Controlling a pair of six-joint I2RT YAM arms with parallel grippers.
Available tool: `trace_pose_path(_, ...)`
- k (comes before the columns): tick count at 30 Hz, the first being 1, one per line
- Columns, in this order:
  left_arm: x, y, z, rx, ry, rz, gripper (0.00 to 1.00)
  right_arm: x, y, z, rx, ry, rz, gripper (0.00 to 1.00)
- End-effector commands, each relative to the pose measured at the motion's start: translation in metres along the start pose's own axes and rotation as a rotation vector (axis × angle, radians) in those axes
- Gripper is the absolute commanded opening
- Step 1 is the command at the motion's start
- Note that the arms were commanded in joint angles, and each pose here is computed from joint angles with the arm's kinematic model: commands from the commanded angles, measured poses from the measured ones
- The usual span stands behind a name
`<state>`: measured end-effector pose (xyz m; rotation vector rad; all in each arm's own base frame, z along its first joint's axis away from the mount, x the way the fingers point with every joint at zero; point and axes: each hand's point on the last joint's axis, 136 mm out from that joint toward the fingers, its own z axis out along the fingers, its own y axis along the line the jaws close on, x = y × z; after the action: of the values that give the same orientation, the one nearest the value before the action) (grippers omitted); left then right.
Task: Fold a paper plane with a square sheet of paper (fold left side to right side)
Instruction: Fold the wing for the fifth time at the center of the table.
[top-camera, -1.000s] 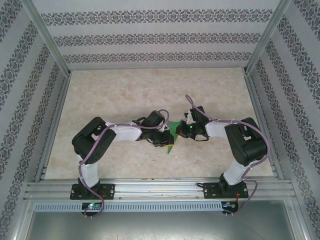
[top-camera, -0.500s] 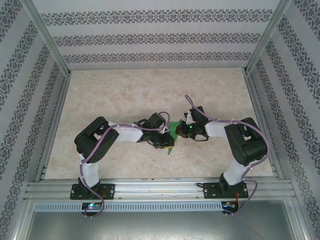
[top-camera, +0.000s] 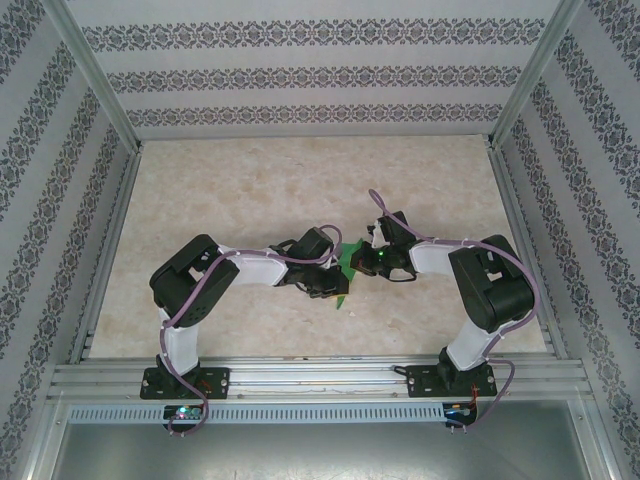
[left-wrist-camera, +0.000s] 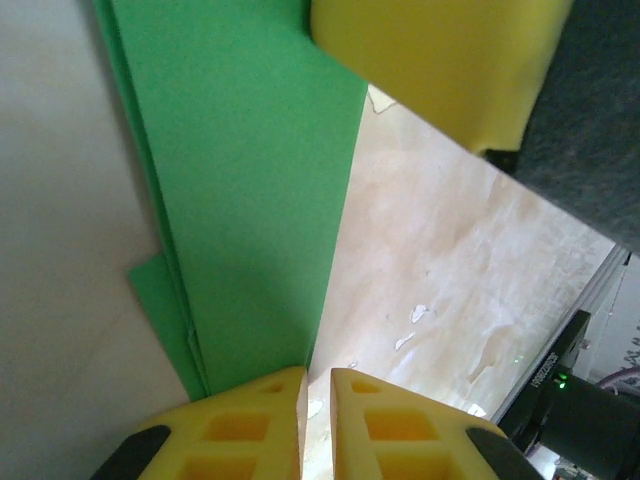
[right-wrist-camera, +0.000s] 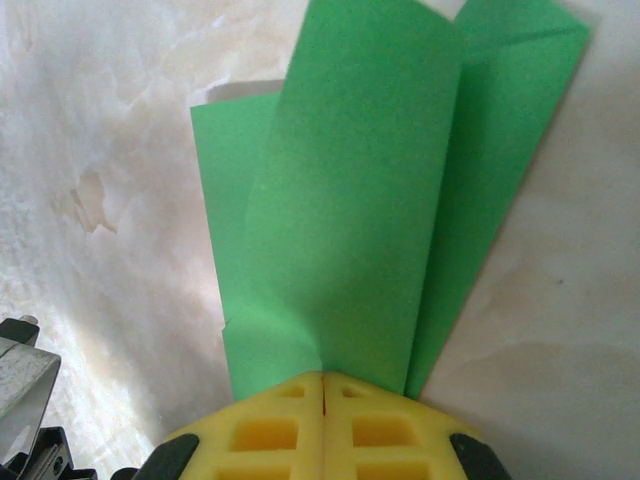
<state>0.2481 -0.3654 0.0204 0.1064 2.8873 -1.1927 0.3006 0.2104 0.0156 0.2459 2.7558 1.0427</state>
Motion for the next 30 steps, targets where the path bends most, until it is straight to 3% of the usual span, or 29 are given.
trace_pose_path(1,0.032,0.044,0.013,-0.178,0.101,-0.028,0.14,0.003,-0.002,-0.004,0.033,0.009,-0.013,0.00)
trace_pose_path(9,0.033,0.052,0.012,-0.209,0.094,-0.025,0.11,-0.018,0.024,-0.039,-0.074,-0.095,-0.056,0.00)
trace_pose_path(17,0.037,0.056,0.006,-0.220,0.094,-0.027,0.10,-0.008,0.009,-0.064,-0.107,-0.129,-0.054,0.00)
trace_pose_path(30,0.049,0.061,-0.002,-0.226,0.117,-0.036,0.08,0.016,0.031,-0.035,-0.177,-0.073,-0.131,0.00)
